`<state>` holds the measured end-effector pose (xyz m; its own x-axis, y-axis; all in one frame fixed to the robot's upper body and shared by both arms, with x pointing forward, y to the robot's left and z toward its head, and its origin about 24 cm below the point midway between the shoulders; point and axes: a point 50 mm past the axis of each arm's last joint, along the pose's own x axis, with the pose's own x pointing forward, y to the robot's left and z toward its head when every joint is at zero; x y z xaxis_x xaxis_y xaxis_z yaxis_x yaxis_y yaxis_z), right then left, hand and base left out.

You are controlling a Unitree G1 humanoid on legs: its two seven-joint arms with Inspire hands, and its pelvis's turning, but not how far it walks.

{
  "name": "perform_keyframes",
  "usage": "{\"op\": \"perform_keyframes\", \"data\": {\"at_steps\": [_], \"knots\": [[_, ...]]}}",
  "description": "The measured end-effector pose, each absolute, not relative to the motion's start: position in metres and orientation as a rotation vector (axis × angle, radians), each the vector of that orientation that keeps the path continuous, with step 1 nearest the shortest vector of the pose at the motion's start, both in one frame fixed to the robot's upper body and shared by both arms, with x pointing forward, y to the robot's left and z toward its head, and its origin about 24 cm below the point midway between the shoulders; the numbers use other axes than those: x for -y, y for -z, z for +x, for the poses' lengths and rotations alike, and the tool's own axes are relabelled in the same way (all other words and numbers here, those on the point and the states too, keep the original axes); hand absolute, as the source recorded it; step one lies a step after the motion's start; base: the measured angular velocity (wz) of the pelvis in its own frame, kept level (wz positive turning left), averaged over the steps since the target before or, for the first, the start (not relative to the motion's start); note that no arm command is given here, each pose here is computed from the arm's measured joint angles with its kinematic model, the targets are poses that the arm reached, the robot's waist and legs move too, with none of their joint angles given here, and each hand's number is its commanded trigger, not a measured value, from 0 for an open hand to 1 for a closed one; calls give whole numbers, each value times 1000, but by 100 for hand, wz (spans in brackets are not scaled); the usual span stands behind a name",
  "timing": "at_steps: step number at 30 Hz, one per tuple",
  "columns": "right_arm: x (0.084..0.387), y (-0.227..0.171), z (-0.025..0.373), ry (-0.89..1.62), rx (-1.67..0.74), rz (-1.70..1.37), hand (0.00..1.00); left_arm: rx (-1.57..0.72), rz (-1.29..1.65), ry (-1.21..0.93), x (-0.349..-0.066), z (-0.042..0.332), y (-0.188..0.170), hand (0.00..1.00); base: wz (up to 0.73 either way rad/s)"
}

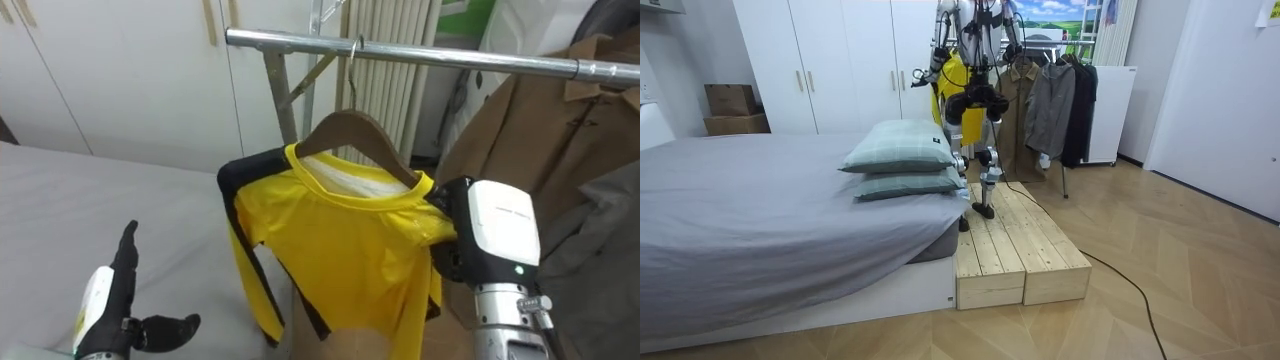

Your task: Hang clothes

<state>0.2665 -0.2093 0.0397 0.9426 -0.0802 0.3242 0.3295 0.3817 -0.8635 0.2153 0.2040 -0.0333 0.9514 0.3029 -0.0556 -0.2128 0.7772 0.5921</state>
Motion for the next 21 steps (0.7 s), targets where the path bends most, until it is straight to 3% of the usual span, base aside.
{"op": "perform_keyframes", "data": {"at_steps": [11,21], "knots": [[221,-63,282,272,274,-1094,100,-172,627,-277,-208,214,36,0,2],[233,-89,302,286,230,-727,100,-184,635,-265,-212,214,37,0,7]]}}
